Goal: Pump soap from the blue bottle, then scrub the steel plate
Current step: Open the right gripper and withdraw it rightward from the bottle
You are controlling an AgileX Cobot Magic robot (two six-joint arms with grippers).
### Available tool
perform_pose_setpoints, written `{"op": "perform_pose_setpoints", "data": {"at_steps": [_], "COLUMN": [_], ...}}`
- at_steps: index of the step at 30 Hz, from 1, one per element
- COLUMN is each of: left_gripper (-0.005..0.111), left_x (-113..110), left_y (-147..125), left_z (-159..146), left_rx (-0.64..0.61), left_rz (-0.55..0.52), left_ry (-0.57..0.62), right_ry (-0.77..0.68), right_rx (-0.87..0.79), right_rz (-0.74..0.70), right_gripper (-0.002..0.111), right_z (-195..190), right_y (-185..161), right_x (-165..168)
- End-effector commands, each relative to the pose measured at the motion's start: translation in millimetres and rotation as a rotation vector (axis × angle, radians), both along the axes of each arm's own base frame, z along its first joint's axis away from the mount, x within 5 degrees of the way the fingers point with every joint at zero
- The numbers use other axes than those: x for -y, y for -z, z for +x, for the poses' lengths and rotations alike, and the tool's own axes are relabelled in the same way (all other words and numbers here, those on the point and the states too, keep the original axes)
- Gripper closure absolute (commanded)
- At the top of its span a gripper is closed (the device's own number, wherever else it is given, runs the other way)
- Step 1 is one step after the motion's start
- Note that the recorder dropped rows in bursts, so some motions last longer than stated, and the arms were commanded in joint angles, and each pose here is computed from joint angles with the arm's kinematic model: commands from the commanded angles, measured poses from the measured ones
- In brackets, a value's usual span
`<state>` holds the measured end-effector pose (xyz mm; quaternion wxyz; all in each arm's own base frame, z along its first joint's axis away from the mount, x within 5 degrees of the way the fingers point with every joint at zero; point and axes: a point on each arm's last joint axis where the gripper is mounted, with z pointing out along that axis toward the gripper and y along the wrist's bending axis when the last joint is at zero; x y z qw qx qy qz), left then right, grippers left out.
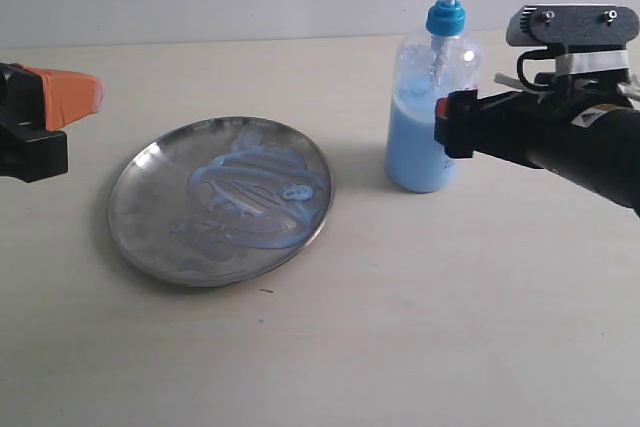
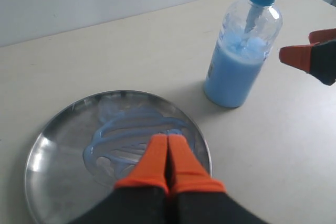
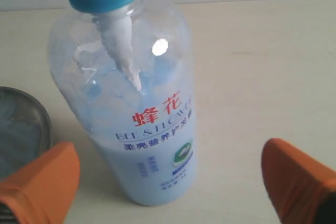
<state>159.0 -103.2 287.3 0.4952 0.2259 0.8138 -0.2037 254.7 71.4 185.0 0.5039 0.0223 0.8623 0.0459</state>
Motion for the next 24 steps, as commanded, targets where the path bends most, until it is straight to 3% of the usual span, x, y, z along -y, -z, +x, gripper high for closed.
{"op": "perform_pose_setpoints", "data": {"at_steps": [1, 4, 24], "left_gripper": [0.107, 0.107, 0.107], "left_x": [-1.6, -1.6, -1.6], "left_y": [0.2, 0.2, 0.2], "left_z": [-0.6, -0.6, -0.6], "left_rx": [0.007, 0.007, 0.007], "left_rz": [-0.011, -0.011, -0.011], "left_ry": [-0.014, -0.014, -0.014], "right_ry": [-0.034, -0.048, -0.036], "right_rx": [0.019, 0.032, 0.076], "right_rz": [0.004, 0.024, 0.068], "right_gripper": [0.041, 0.051, 0.051], "right_z": [-13.7, -19.1, -23.4], "right_y": [-12.7, -21.4, -33.6], "right_x": [2.5, 2.7, 4.1]}}
